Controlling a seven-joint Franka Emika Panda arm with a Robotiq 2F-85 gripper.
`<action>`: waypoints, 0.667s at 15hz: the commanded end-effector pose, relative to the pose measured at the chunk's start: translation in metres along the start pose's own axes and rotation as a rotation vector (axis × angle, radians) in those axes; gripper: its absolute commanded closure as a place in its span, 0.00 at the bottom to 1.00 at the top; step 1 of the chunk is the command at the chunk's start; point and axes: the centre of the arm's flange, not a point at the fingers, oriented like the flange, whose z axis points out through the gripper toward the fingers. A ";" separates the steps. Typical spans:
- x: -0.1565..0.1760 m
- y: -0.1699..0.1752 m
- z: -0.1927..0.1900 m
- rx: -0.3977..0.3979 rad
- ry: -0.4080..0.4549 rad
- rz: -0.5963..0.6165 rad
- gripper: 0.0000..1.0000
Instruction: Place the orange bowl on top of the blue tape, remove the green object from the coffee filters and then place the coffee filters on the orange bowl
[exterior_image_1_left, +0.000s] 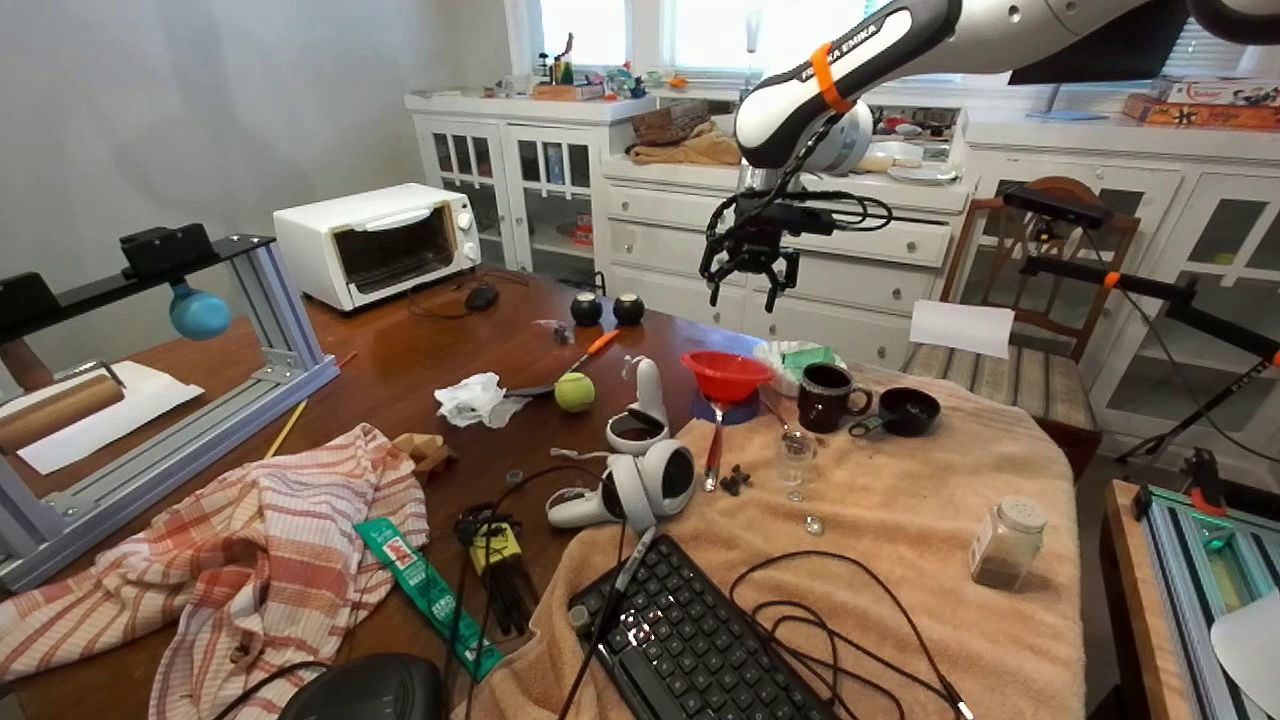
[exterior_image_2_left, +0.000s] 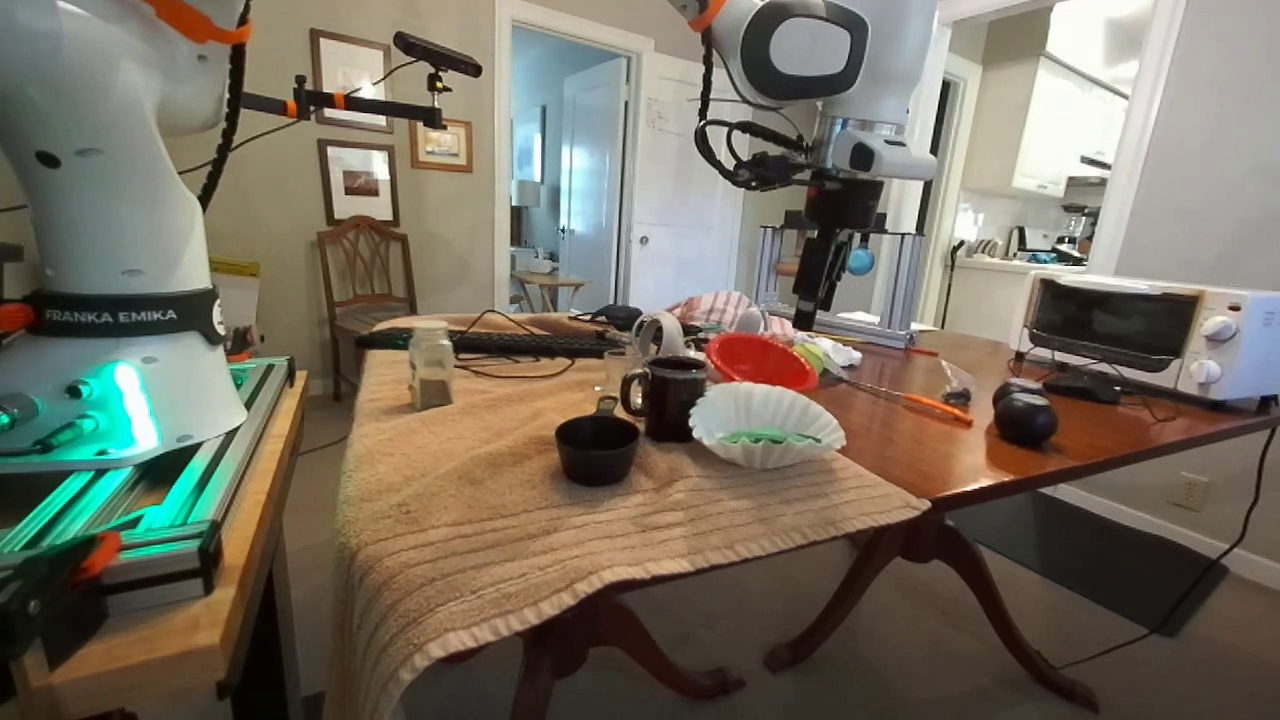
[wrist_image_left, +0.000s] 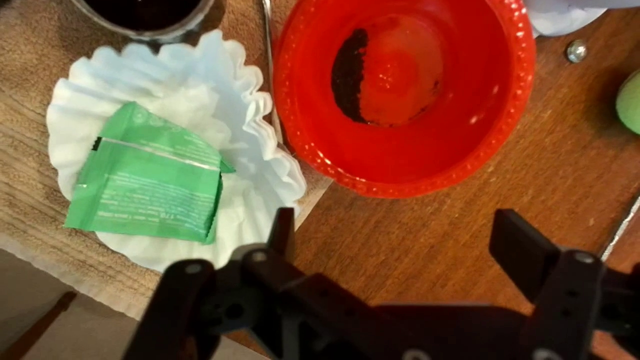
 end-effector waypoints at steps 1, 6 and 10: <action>0.018 0.008 0.003 0.014 -0.035 0.060 0.00; 0.051 0.043 0.020 0.004 -0.175 0.180 0.00; 0.070 0.064 0.035 0.026 -0.241 0.236 0.00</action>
